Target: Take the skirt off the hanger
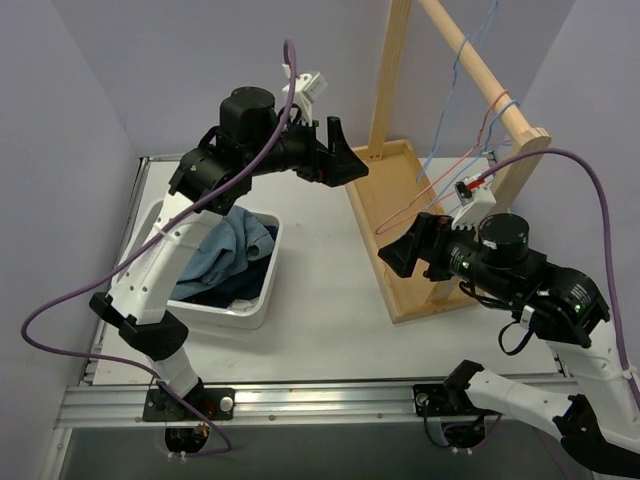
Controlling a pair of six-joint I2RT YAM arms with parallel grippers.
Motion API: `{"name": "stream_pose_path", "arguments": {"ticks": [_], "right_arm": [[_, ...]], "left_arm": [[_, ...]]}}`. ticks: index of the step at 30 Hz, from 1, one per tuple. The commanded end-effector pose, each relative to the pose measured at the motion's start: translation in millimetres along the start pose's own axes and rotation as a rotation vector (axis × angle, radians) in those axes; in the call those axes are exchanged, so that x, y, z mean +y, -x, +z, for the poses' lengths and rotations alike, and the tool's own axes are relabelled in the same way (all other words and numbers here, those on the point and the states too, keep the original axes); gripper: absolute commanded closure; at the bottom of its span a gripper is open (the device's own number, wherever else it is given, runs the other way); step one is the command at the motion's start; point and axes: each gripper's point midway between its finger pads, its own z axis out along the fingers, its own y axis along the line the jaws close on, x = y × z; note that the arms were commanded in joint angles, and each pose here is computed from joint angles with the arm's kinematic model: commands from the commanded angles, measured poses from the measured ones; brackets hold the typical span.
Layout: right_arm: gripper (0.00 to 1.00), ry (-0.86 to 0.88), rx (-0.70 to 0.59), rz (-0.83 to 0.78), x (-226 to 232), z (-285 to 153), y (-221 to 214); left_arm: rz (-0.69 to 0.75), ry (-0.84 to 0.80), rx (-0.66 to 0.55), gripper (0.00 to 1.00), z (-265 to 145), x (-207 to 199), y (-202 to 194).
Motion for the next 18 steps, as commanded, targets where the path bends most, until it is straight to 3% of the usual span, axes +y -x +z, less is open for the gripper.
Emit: {"name": "stream_pose_path", "arguments": {"ticks": [1,2,7,9,10,12,14,15,18], "right_arm": [[0.06,-0.113,0.036,0.002,-21.8,12.5,-12.4],[0.02,-0.133,0.049,0.001,-27.3,14.9,-17.9],[0.0,-0.216,0.054,0.019,-50.6,18.9,-33.2],[0.0,-0.23,0.062,0.027,-57.6,22.3,-42.2],[0.0,-0.22,0.054,0.034,-58.6,19.8,-44.4],[0.0,-0.209,0.053,0.054,-61.8,23.5,-52.8],[0.0,-0.184,0.029,0.074,-61.8,20.0,-55.2],[0.0,-0.195,0.041,0.087,-67.5,23.2,-64.0],[0.0,-0.146,0.009,0.115,-65.7,18.6,-67.6]], "left_arm": [[0.039,0.065,-0.107,0.06,-49.9,-11.3,24.7],[0.02,0.103,-0.105,0.06,-56.1,-6.6,21.9],[-0.053,0.29,-0.216,0.06,-105.2,14.1,21.6],[-0.095,0.344,-0.189,0.06,-106.9,31.9,-3.5],[-0.102,0.366,-0.263,0.06,-129.7,31.1,2.2],[-0.17,0.412,-0.228,0.06,-129.2,51.1,-31.7],[-0.222,0.39,-0.275,0.06,-149.1,47.8,-41.0],[-0.257,0.418,-0.228,0.06,-144.1,61.5,-66.4],[-0.307,0.392,-0.222,0.06,-156.7,58.7,-88.0]]}}
